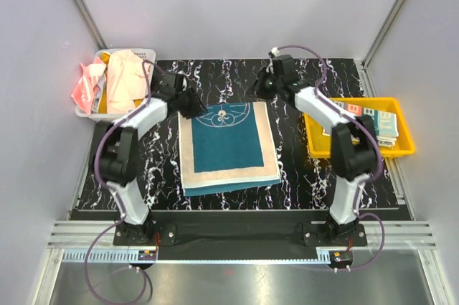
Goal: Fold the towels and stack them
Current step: Fold the towel
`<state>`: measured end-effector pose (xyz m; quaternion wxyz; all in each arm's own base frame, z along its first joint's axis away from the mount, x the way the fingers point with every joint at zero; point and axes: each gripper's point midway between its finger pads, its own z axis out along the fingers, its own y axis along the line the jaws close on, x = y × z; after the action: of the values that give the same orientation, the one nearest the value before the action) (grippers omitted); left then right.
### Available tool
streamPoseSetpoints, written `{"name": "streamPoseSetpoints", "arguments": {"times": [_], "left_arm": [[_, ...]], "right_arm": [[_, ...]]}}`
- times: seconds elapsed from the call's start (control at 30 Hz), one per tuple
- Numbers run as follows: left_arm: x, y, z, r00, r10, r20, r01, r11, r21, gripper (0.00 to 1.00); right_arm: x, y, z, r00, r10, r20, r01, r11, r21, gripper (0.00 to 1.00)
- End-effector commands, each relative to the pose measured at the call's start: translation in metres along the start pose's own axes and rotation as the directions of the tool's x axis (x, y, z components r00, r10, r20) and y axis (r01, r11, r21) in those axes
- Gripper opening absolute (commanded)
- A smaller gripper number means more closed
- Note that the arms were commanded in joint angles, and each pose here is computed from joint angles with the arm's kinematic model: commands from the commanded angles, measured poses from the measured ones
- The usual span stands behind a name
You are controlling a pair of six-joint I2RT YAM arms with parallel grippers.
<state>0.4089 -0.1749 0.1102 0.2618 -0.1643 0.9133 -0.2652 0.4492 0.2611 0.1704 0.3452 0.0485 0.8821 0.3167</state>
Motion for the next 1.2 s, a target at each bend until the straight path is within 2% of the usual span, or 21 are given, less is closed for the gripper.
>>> {"name": "streamPoseSetpoints", "arguments": {"times": [0.0, 0.03, 0.1, 0.17, 0.3, 0.43, 0.6, 0.77, 1.1, 1.17], "left_arm": [[-0.044, -0.030, 0.034, 0.994, 0.079, 0.079, -0.088, 0.989, 0.118, 0.35], [-0.053, -0.034, 0.041, 0.992, 0.086, 0.089, -0.097, 0.987, 0.127, 0.34], [-0.052, -0.017, 0.062, 0.996, 0.069, 0.059, -0.075, 0.993, 0.096, 0.34], [-0.057, -0.007, 0.069, 0.996, 0.070, 0.056, -0.074, 0.995, 0.072, 0.35], [-0.061, 0.020, 0.085, 0.997, 0.070, 0.027, -0.070, 0.998, 0.006, 0.35], [-0.062, 0.047, 0.096, 0.998, 0.064, 0.009, -0.063, 0.995, -0.075, 0.35], [-0.067, 0.070, 0.089, 0.998, 0.050, 0.033, -0.044, 0.988, -0.148, 0.35], [-0.076, 0.073, 0.079, 0.996, 0.071, 0.048, -0.062, 0.982, -0.177, 0.36], [-0.090, 0.081, 0.052, 0.991, 0.103, 0.085, -0.079, 0.965, -0.249, 0.37], [-0.093, 0.076, 0.045, 0.988, 0.115, 0.106, -0.087, 0.967, -0.239, 0.39]], "right_arm": [[-0.004, 0.021, 0.046, 0.999, -0.025, -0.048, 0.016, 0.983, -0.182, 0.19], [-0.015, 0.029, 0.051, 0.999, -0.029, -0.028, 0.023, 0.976, -0.217, 0.18], [-0.002, 0.017, 0.077, 0.996, -0.005, -0.088, -0.015, 0.974, -0.225, 0.18], [-0.002, 0.013, 0.090, 0.995, 0.004, -0.096, -0.025, 0.974, -0.224, 0.18], [0.014, -0.019, 0.117, 0.991, 0.031, -0.130, -0.053, 0.984, -0.168, 0.17], [0.005, -0.060, 0.126, 0.985, 0.132, -0.110, -0.145, 0.983, -0.112, 0.15], [-0.004, -0.093, 0.122, 0.974, 0.211, -0.078, -0.215, 0.975, -0.048, 0.15], [-0.004, -0.116, 0.119, 0.968, 0.241, -0.071, -0.241, 0.971, 0.008, 0.14], [-0.001, -0.130, 0.116, 0.970, 0.232, -0.073, -0.227, 0.972, 0.062, 0.13], [-0.003, -0.132, 0.115, 0.975, 0.215, -0.064, -0.210, 0.975, 0.072, 0.16]]}}
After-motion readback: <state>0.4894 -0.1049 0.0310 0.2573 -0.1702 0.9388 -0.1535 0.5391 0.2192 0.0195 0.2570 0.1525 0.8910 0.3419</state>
